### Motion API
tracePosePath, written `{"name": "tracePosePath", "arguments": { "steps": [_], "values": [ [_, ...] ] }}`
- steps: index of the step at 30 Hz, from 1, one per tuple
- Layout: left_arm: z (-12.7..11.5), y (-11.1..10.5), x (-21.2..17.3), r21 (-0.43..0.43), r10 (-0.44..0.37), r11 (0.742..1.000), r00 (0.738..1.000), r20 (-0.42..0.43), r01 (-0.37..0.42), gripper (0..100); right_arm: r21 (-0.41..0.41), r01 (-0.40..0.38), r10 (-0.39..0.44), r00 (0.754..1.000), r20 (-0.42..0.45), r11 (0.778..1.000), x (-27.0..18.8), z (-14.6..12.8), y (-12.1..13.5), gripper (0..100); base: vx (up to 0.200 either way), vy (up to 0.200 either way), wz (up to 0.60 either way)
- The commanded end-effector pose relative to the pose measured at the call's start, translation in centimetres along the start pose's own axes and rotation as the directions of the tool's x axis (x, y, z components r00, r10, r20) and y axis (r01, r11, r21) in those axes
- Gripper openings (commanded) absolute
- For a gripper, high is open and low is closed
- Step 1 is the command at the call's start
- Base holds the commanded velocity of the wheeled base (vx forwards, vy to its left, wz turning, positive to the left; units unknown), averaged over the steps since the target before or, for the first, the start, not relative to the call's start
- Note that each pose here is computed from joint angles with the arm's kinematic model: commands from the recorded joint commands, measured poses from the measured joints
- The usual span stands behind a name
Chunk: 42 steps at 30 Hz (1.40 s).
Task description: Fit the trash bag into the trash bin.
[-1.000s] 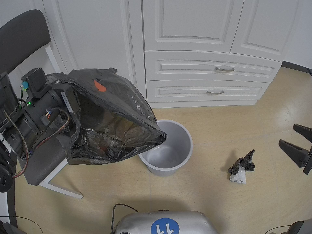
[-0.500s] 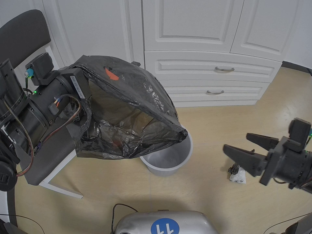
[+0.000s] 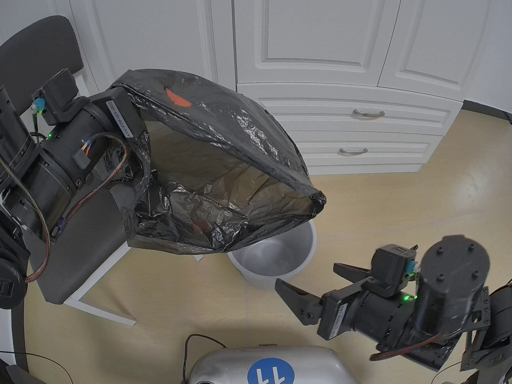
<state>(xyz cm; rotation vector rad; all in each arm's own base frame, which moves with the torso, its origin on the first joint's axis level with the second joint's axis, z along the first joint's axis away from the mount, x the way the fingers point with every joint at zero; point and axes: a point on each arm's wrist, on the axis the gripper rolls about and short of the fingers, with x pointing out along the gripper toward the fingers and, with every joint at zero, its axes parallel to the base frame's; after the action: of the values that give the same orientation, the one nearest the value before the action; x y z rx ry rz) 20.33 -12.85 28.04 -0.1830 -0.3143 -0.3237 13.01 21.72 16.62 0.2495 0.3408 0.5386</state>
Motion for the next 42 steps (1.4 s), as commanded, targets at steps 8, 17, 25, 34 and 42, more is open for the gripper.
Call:
{"name": "tracePosePath", "arguments": {
  "steps": [8, 17, 25, 34, 42],
  "values": [
    [0.4, -0.1, -0.2, -0.006, 0.02, 1.0, 1.0, 0.021, -0.02, 0, 0.172, -0.001, 0.0, 1.0, 0.002, 0.985, 6.2, -3.1, 2.2, 100, 0.0, 0.0, 0.0],
    [0.3, -1.1, -0.2, -0.023, -0.017, 1.0, 0.999, 0.035, 0.018, 0, 0.301, -0.094, 0.072, 0.994, 0.085, 0.949, 7.3, -3.3, 3.3, 100, 0.0, 0.0, 0.0],
    [-0.6, -1.3, 0.6, -0.017, -0.015, 1.0, 1.0, 0.015, 0.016, 0, 0.337, -0.131, 0.124, 0.991, 0.043, 0.932, 9.8, -6.7, 5.4, 100, 0.0, 0.0, 0.0],
    [-1.1, -1.2, 0.8, -0.002, 0.03, 1.0, 1.0, 0.003, -0.03, 0, 0.416, -0.178, 0.119, 0.979, 0.164, 0.892, 11.4, -6.4, 5.8, 100, 0.0, 0.0, 0.0],
    [-0.9, -1.2, 0.7, -0.003, 0.03, 1.0, 1.0, 0.007, -0.03, 0, 0.426, -0.163, 0.075, 0.973, 0.217, 0.89, 12.0, -4.9, 5.2, 100, 0.0, 0.0, 0.0]
  ]
}}
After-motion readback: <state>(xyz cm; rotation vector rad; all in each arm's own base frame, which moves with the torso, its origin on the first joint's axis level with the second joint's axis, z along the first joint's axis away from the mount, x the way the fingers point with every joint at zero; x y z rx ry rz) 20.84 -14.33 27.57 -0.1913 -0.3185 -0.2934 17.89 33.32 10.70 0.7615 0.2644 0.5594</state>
